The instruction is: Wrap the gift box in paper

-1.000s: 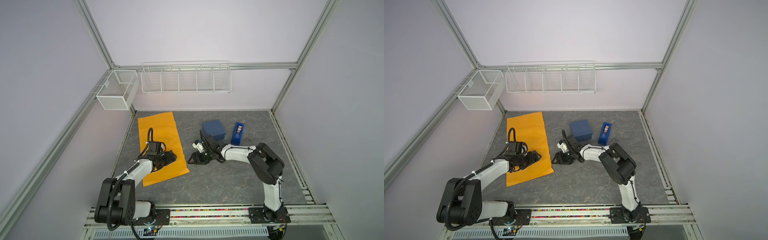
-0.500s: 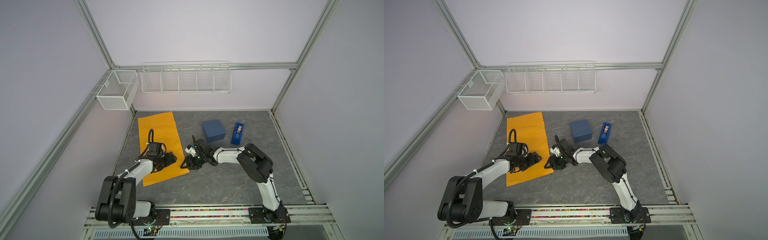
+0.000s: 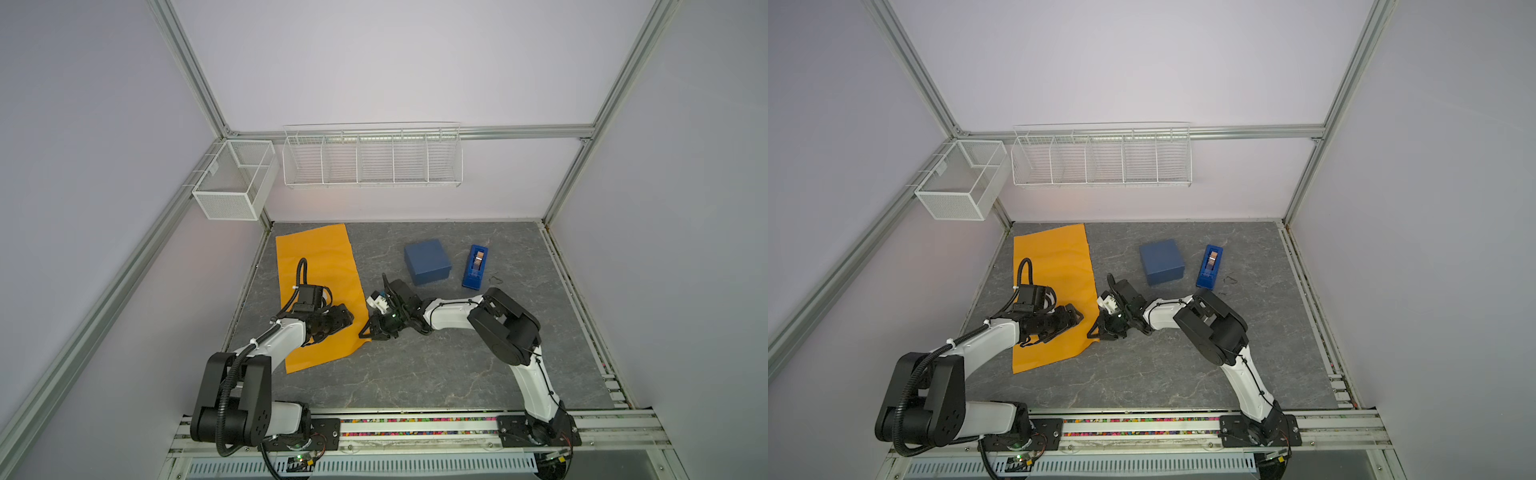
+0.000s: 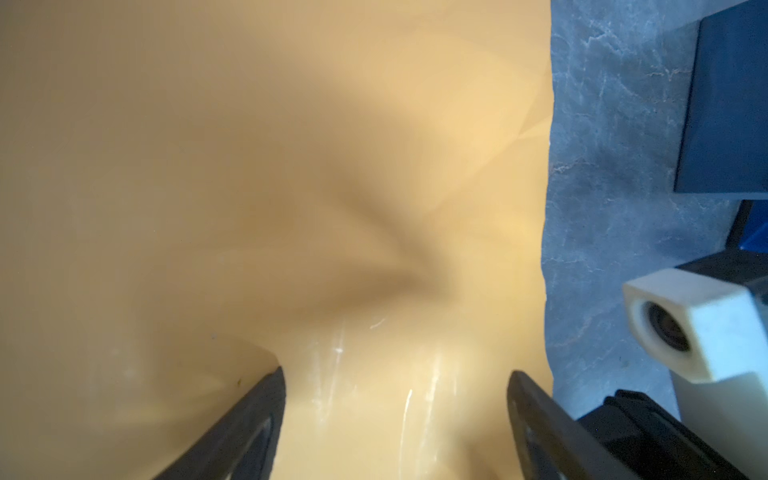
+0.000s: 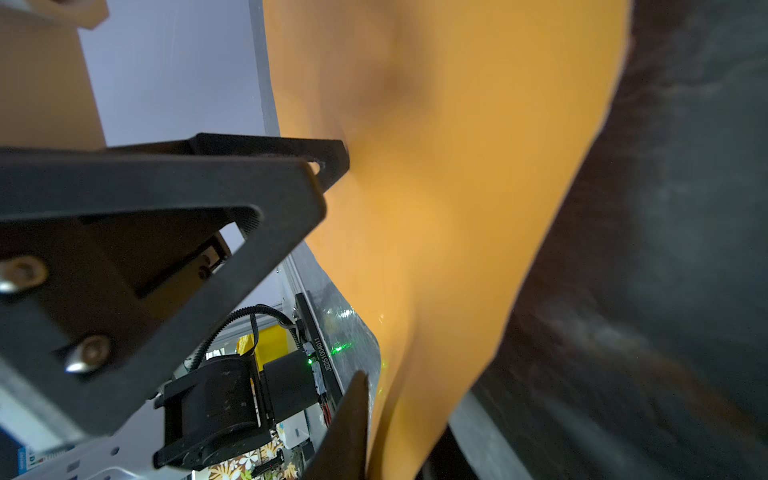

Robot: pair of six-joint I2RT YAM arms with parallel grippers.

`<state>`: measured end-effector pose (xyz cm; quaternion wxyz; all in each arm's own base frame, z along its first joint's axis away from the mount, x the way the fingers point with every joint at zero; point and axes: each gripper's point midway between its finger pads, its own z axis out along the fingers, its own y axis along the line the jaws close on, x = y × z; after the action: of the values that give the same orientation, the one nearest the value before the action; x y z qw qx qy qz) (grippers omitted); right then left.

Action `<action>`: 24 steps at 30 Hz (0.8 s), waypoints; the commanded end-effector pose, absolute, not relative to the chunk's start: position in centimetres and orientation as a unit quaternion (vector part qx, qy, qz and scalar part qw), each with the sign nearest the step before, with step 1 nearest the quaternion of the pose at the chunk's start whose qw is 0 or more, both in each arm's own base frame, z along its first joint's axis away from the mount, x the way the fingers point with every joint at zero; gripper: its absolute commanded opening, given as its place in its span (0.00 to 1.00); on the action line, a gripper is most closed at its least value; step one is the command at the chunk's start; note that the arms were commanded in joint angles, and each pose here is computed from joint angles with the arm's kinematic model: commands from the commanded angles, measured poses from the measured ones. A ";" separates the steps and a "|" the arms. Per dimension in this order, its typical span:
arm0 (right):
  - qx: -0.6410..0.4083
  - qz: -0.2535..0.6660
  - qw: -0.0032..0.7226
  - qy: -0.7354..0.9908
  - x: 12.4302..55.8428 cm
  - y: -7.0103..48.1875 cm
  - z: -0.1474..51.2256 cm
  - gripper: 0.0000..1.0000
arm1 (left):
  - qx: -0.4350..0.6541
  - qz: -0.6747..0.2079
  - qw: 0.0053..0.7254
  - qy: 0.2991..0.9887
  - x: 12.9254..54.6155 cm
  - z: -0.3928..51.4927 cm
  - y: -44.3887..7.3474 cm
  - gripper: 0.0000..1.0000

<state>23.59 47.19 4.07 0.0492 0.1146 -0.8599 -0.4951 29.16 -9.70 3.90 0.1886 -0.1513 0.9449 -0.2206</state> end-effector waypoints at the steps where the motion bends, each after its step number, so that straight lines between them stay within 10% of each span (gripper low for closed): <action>1: 0.109 -0.489 0.051 -0.864 23.4 46.9 4.1 0.14 | -0.150 -0.218 0.180 0.948 28.4 3.7 -9.6 0.84; 24: 0.289 -0.223 0.108 -0.925 13.4 26.3 7.3 0.07 | -0.076 -0.265 0.210 0.938 34.5 10.0 -13.1 0.84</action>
<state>15.48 31.84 8.52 0.0677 0.2705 -0.9107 -0.3048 34.07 -11.74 10.33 0.2290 -0.0988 0.9342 -0.2551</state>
